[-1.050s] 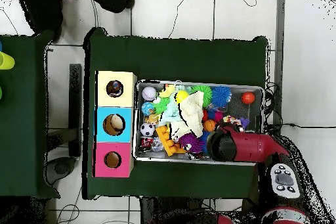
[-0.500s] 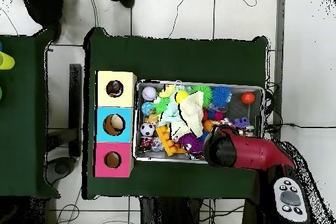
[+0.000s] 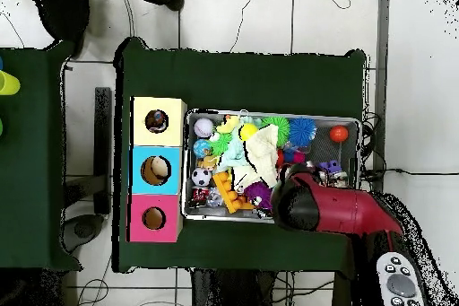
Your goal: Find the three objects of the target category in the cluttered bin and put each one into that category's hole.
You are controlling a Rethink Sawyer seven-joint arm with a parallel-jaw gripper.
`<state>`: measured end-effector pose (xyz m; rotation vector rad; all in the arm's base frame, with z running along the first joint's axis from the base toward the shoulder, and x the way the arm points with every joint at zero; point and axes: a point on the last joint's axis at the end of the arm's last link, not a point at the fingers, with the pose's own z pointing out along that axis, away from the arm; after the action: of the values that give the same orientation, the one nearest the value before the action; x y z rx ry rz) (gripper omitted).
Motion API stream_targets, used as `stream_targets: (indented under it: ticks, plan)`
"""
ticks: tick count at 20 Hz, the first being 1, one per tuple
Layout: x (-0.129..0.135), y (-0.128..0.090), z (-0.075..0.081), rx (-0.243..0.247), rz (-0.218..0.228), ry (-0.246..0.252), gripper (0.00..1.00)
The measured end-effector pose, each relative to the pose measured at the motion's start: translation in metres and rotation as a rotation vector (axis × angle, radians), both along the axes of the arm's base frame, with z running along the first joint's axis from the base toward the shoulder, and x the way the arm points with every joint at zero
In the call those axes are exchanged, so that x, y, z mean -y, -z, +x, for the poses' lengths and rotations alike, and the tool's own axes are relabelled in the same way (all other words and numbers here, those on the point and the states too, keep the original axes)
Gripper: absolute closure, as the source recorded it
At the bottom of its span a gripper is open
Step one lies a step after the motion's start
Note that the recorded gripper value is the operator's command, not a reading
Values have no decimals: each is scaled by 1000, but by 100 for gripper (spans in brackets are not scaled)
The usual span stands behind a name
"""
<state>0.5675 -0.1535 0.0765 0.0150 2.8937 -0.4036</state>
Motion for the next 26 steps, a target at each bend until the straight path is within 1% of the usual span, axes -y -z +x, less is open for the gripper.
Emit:
stream_targets:
  ticks: [1, 5, 9, 10, 15, 19, 21, 23, 26]
  plan:
    - [-4, -3, 2, 5, -1, -6, 100]
    - [-16, -3, 5, 5, -2, -28, 100]
    - [-23, -1, 3, -8, -7, -38, 100]
    - [-24, 0, 2, -12, -9, -40, 0]
    - [-24, 4, -6, -50, -23, -38, 0]
    - [-19, 6, -13, -79, -40, -29, 0]
    - [-15, 7, -17, -100, -55, -22, 0]
    - [-13, 7, -18, -106, -60, -19, 0]
    - [-5, 6, -19, -125, -86, -12, 0]
